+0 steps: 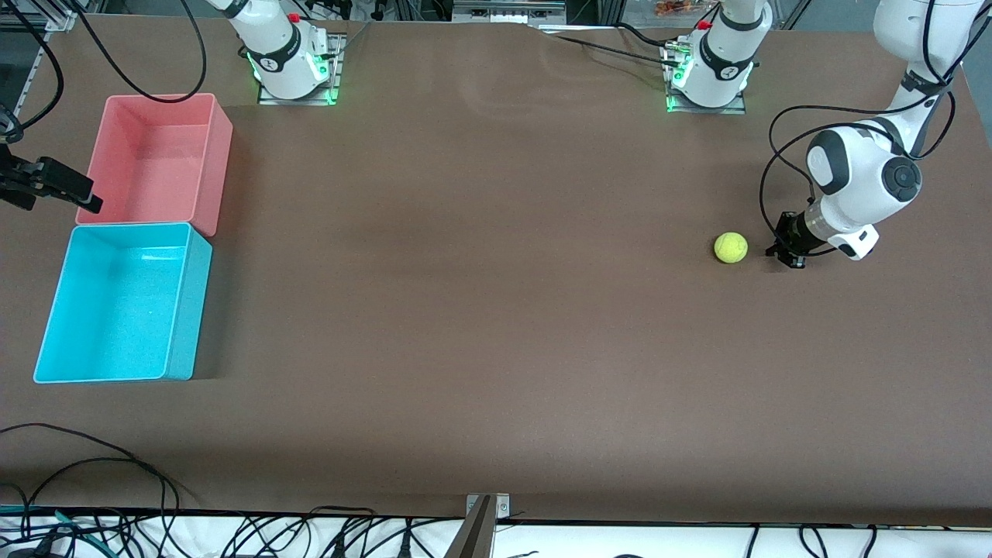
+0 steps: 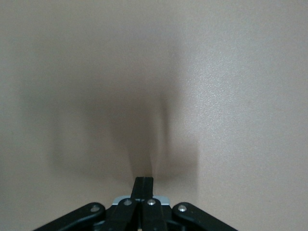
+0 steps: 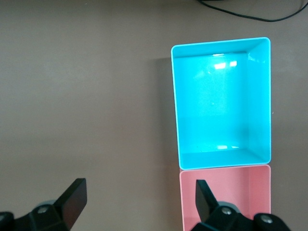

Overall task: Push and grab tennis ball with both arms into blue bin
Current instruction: 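Lower the left gripper to the table beside the tennis ball, then push the tennis ball with the left gripper toward the pink bin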

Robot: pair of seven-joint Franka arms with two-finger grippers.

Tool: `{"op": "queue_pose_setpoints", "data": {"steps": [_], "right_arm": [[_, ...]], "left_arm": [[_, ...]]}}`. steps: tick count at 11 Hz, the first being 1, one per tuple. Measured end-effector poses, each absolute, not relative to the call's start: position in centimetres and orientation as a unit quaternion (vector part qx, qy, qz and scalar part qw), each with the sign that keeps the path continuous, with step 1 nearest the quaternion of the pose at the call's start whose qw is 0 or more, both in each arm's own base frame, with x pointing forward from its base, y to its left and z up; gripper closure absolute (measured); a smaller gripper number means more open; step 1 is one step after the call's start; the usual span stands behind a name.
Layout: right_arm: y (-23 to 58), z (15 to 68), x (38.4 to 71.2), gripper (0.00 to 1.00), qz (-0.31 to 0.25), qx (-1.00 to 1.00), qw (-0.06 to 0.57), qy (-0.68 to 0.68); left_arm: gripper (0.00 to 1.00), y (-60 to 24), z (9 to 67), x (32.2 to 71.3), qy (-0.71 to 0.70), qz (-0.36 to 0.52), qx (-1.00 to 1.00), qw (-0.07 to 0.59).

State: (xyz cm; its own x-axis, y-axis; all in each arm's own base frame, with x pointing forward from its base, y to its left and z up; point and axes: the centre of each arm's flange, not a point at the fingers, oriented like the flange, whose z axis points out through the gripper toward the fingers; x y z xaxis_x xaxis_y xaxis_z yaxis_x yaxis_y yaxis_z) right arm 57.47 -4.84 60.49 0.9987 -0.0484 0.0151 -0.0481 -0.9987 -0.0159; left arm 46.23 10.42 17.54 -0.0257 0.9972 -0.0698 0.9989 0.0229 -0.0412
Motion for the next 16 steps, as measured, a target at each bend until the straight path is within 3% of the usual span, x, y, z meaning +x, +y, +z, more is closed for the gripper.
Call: {"op": "queue_pose_setpoints", "data": {"steps": [5, 10, 13, 16], "right_arm": [[-4.8, 60.5, 57.5, 0.00, -0.008, -1.000, 0.008, 0.024], [-4.8, 60.5, 57.5, 0.00, -0.008, -1.000, 0.008, 0.024], [-4.8, 60.5, 57.5, 0.00, -0.008, -1.000, 0.008, 0.024], [-4.9, 60.5, 57.5, 0.00, -0.008, -1.000, 0.008, 0.024]], "left_arm": [[0.99, 9.0, 18.3, 45.5, 0.716, -0.039, 0.696, 0.012], [0.99, -8.3, 19.3, 45.8, 0.726, -0.068, 0.684, 0.031], [0.99, -19.1, 22.7, 45.9, 0.749, -0.076, 0.655, 0.064], [0.99, -19.4, 23.9, 47.0, 0.743, -0.079, 0.662, 0.056]]}}
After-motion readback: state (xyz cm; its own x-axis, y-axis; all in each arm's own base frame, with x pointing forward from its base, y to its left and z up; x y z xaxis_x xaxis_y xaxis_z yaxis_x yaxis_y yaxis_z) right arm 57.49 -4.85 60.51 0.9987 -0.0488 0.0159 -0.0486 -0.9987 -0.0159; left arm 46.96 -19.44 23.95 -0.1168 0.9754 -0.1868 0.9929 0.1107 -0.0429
